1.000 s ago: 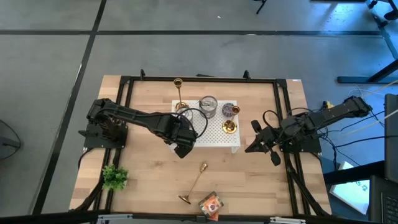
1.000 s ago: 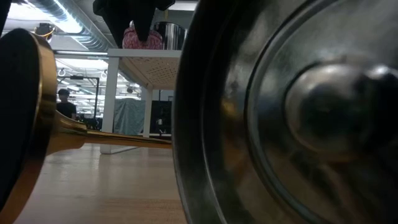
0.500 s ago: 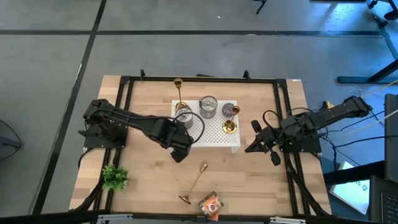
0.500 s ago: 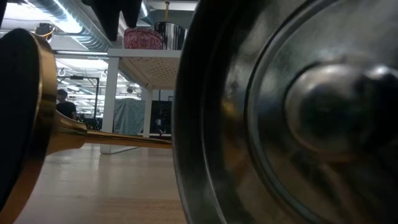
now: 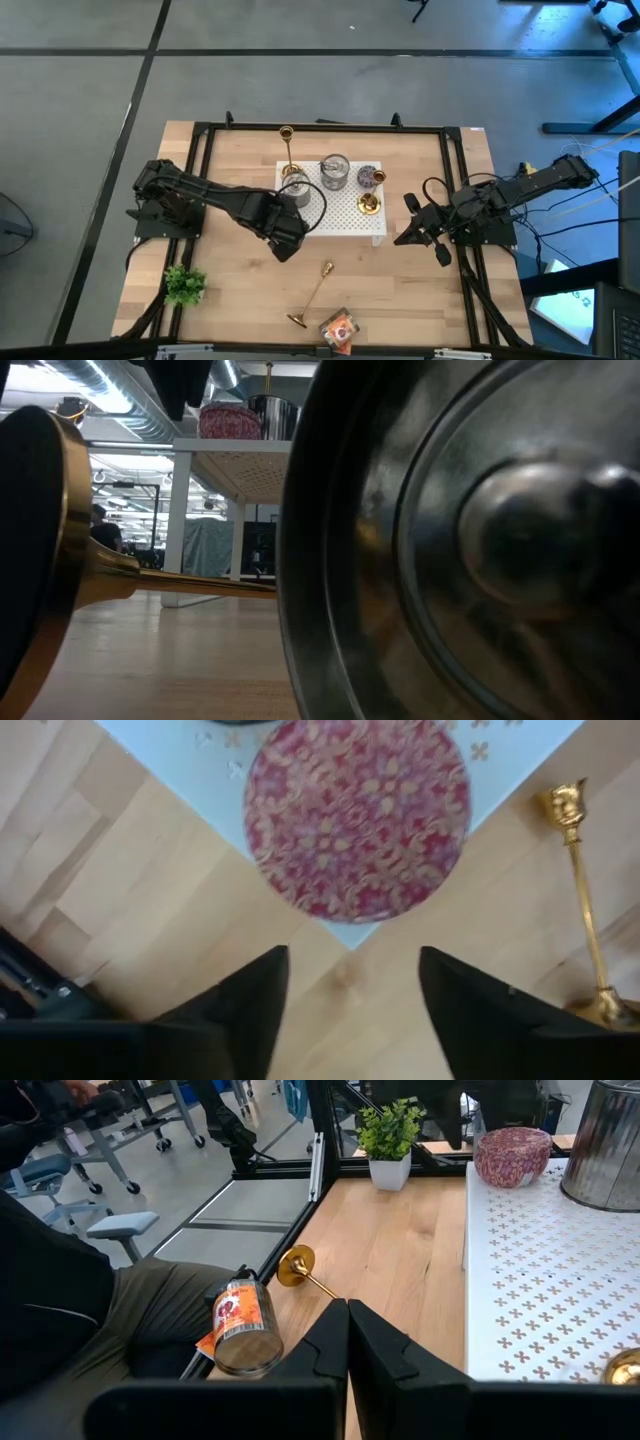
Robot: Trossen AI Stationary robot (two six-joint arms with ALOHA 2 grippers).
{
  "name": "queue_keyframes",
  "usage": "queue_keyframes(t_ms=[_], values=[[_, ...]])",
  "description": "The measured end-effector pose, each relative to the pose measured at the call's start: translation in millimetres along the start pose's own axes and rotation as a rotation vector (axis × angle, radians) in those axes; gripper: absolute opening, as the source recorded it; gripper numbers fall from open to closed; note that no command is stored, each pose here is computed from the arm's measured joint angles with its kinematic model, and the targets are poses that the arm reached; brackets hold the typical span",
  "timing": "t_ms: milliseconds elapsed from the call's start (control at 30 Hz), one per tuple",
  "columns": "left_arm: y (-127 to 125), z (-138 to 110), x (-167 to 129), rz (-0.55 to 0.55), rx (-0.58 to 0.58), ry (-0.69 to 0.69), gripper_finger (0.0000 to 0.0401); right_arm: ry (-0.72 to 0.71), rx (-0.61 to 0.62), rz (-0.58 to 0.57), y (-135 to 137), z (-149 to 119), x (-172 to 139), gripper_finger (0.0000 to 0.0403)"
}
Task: Pick & Place candle stick holders
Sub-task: Put the small pink scented candle on the shelf, then put the gold candle holder on the shelf
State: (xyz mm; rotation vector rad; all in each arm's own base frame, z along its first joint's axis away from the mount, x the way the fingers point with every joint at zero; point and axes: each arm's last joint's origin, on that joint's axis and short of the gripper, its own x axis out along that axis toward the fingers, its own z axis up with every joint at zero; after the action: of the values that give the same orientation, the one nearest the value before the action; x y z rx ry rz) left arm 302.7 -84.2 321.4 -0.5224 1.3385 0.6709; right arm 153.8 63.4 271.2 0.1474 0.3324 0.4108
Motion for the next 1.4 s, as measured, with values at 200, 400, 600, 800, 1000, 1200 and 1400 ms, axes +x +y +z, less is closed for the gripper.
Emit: queue_keyframes(t_ms=[200,400,600,800,1000,1200,1400], values=[[1,2,0,0.013,0.002,-0.02,0.0133,0.0,0.0,0.0,0,0,0,0.0005],[1,4,0,0.009,0.001,-0.04,0.0083,0.0,0.0,0.0,0,0,0,0.0005],[-1,5,0,0.002,0.014,-0.061,0.007,0.0,0.0,0.0,0,0,0,0.0005],[0,8,1,-0.004,0.014,-0.069,0.0069,0.0,0.0,0.0,0,0,0,0.0005],[-2,10,1,-0.021,0.02,-0.082,0.0068,0.0,0.0,0.0,0,0,0,0.0005],[-9,-2,-1,-0.08,0.017,-0.001,0.0068,0.003,0.0,0.0,0,0,0,0.0005],[-36,-36,-10,-0.202,0.086,-0.039,0.0065,0.023,0.002,-0.005,0,-2,0,0.0005]])
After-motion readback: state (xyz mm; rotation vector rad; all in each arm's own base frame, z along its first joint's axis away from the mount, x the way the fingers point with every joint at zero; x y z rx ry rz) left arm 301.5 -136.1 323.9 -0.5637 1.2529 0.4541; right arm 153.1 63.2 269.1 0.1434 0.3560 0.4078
